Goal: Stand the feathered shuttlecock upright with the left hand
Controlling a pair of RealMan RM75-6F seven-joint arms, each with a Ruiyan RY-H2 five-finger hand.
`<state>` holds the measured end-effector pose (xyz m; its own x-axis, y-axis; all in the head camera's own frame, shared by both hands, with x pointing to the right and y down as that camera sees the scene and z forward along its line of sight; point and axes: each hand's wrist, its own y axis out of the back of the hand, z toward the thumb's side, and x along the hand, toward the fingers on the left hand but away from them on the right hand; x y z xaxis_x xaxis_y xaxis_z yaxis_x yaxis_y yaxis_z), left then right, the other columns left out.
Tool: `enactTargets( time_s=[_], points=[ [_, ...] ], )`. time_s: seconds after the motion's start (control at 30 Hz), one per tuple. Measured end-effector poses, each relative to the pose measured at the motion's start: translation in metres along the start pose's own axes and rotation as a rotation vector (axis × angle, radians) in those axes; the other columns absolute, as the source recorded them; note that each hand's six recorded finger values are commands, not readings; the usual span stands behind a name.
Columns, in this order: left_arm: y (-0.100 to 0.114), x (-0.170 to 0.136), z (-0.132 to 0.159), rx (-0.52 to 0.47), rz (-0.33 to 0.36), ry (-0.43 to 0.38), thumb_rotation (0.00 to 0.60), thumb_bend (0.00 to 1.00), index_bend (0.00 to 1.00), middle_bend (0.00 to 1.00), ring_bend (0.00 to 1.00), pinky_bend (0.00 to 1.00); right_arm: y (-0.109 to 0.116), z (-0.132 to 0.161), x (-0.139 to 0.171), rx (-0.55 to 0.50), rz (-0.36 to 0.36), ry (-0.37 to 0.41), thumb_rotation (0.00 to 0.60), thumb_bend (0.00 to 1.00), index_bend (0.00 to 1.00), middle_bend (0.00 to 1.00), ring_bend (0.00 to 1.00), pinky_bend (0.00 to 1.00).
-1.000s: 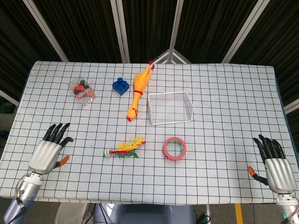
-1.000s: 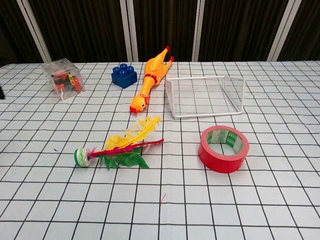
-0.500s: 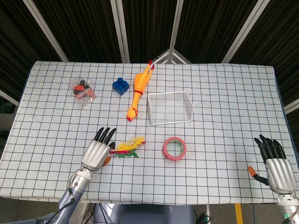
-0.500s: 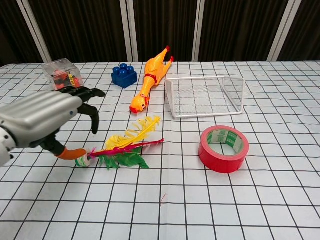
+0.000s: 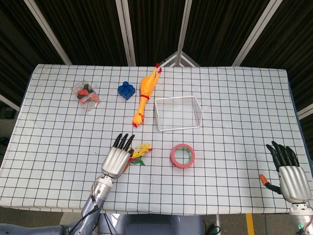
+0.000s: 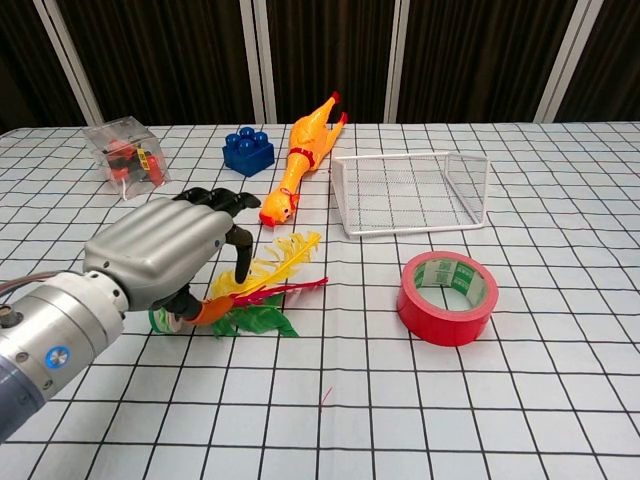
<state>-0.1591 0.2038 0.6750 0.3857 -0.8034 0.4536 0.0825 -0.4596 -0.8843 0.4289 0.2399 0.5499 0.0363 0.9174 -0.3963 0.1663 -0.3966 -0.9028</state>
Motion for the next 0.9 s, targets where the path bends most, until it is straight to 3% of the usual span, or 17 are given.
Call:
enactTargets(
  time_s=[0.63, 0.9],
  points=[
    [-0.0071, 0.0013, 0.0045, -0.015, -0.018, 0.006, 0.600, 0.53, 0.54, 0.04, 0.00, 0.00, -0.0003, 0.0002, 0.0000, -0.002, 0.002, 0.001, 0.600, 0.34, 0.00, 0.00, 0.00, 0.00],
    [-0.0072, -0.0001, 0.0049, -0.018, -0.018, 0.005, 0.600, 0.61, 0.58, 0.06, 0.00, 0.00, 0.0000, 0.0003, -0.0003, -0.003, 0.001, 0.002, 0.600, 0.34, 0.00, 0.00, 0.00, 0.00]
  ],
)
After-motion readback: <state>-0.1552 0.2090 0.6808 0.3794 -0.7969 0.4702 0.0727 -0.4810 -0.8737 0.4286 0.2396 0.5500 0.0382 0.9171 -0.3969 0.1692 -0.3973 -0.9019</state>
